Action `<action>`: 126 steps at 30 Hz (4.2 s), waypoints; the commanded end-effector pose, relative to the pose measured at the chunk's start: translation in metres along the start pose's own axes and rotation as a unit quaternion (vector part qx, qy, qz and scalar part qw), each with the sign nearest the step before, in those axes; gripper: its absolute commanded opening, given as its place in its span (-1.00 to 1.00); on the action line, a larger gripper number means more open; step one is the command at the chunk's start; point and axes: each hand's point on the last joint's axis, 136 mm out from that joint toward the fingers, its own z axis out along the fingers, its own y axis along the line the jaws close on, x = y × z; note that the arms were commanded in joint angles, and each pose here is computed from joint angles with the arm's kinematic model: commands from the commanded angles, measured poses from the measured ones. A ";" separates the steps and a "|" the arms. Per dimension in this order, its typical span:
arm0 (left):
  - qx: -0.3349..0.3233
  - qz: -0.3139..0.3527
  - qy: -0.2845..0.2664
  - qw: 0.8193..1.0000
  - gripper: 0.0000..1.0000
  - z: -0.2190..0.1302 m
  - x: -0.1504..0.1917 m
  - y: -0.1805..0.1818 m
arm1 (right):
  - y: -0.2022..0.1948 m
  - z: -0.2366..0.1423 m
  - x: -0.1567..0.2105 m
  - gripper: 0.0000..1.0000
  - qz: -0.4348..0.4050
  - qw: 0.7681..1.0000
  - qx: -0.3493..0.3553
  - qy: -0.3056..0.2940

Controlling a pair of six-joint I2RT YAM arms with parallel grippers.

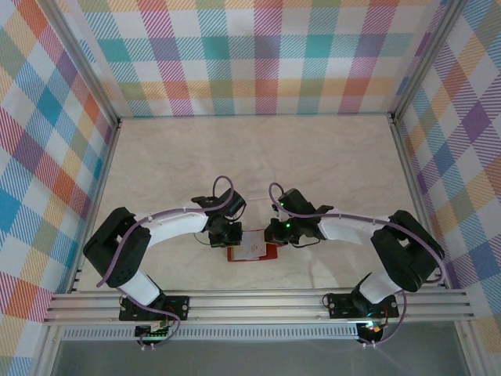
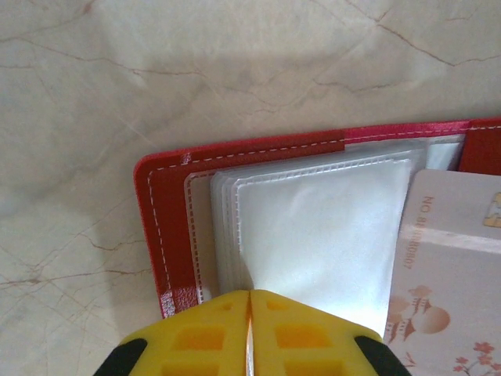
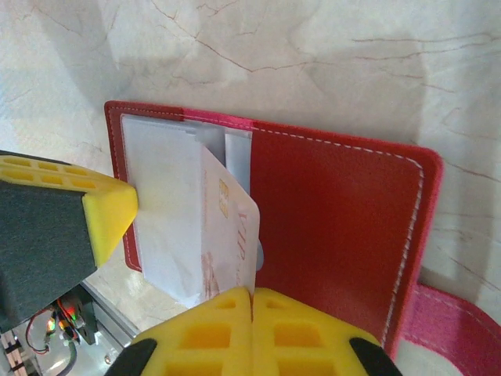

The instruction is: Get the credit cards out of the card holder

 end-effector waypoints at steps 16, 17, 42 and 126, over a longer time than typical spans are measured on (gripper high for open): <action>0.007 -0.001 -0.041 0.999 -0.66 -0.032 -0.007 -0.003 | 0.012 -0.065 -0.023 -1.00 -0.209 0.971 0.099 -0.058; 0.008 -0.004 -0.043 0.999 -0.66 -0.033 -0.007 -0.001 | 0.014 -0.069 -0.025 -1.00 -0.237 0.964 0.103 -0.060; 0.021 -0.072 -0.050 0.996 -0.57 -0.040 -0.005 0.059 | 0.046 -0.102 -0.104 -1.00 -0.735 0.644 0.205 0.056; 0.015 -0.082 -0.045 0.996 -0.54 -0.036 -0.002 0.070 | 0.048 -0.060 -0.168 -1.00 -0.725 0.654 0.165 0.141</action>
